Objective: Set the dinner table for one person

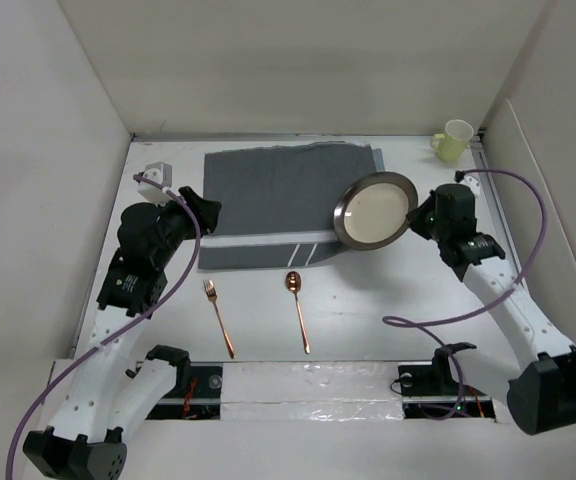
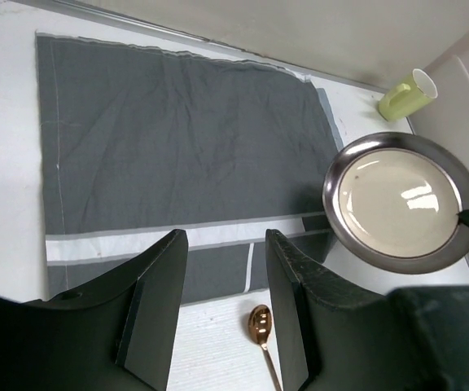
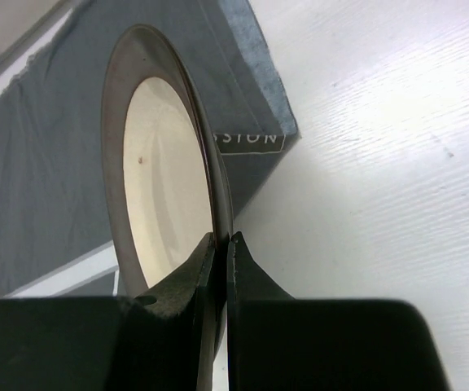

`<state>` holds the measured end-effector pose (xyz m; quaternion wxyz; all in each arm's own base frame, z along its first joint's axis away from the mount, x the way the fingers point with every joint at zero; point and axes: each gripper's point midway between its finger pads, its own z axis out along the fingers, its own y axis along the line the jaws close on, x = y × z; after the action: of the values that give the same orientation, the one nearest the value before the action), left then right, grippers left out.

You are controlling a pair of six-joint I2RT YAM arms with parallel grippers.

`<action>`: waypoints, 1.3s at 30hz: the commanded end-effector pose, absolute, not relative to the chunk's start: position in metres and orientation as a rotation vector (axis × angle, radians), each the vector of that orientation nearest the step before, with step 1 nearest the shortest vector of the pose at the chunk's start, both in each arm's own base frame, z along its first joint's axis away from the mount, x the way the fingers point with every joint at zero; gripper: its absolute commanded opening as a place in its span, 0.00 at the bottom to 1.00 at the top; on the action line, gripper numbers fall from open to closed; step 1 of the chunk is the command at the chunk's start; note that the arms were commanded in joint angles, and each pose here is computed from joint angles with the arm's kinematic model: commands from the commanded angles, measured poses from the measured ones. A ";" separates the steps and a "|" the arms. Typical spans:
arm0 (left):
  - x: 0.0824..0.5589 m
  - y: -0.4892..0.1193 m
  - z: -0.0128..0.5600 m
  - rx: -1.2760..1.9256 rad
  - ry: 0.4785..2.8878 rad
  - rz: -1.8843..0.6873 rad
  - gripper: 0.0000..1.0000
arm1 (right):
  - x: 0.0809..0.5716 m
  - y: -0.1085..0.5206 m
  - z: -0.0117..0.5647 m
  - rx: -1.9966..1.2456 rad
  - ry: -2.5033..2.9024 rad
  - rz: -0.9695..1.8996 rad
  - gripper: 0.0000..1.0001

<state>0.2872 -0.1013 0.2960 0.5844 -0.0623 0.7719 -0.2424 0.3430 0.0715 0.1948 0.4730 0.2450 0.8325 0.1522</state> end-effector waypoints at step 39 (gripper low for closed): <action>0.284 -0.105 0.312 -0.107 1.736 -0.591 0.40 | 0.325 0.061 0.293 0.551 1.684 0.568 0.00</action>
<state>0.2839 -0.1025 0.3004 0.5894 -0.0565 0.7670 -0.2474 0.3103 0.0466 0.2253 0.5254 0.2567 0.7938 0.1675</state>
